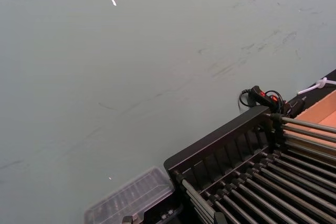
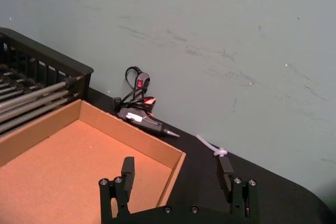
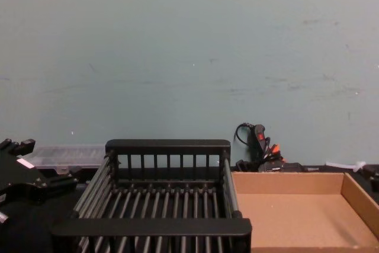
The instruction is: Pick up the white tape and place it into the black box , Pick up the silver tape and place it into the brown box.
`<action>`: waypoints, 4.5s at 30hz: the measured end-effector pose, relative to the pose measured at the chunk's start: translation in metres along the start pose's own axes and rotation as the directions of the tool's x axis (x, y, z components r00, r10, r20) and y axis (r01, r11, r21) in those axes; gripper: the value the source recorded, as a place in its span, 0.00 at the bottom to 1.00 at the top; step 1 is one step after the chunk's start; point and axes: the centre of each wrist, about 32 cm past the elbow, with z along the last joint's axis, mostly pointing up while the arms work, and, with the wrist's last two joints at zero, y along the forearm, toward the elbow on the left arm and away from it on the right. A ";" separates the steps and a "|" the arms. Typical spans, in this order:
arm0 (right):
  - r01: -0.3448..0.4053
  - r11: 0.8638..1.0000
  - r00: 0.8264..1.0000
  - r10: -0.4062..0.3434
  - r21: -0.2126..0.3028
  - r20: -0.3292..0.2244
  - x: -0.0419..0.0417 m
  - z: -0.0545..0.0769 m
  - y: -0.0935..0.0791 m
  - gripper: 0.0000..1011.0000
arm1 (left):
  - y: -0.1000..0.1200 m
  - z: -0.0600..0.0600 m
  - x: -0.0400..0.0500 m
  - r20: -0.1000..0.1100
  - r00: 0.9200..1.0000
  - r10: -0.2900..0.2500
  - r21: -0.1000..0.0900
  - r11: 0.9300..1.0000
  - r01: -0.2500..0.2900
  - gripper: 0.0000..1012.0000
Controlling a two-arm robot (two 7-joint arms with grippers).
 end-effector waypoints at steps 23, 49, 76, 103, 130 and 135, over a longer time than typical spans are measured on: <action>-0.091 0.995 0.981 0.096 0.036 -0.168 -0.0076 0.030 -0.023 0.99 | 0.000 0.000 0.0000 0.000 1.000 0.000 0.000 1.000 0.000 0.99; -0.260 0.964 0.944 0.242 -0.052 -0.224 -0.0313 0.040 -0.072 0.99 | 0.000 0.000 0.0000 0.000 1.000 0.000 0.000 1.000 0.000 0.99; -0.344 0.910 0.929 0.293 -0.233 -0.227 -0.0429 0.035 -0.085 0.99 | 0.000 0.000 0.0000 0.000 1.000 0.000 0.000 1.000 0.000 0.99; -0.347 0.882 0.931 0.284 -0.318 -0.229 -0.0492 0.029 -0.073 0.99 | 0.000 0.000 0.0000 0.000 1.000 0.000 0.000 1.000 0.000 0.99; -0.344 0.880 0.932 0.277 -0.327 -0.234 -0.0503 0.028 -0.071 0.81 | 0.000 0.000 0.0000 0.000 1.000 0.000 0.000 1.000 0.000 0.99; -0.344 0.880 0.932 0.277 -0.327 -0.234 -0.0504 0.028 -0.071 0.67 | 0.000 0.000 0.0000 0.000 1.000 0.000 0.000 1.000 0.000 0.99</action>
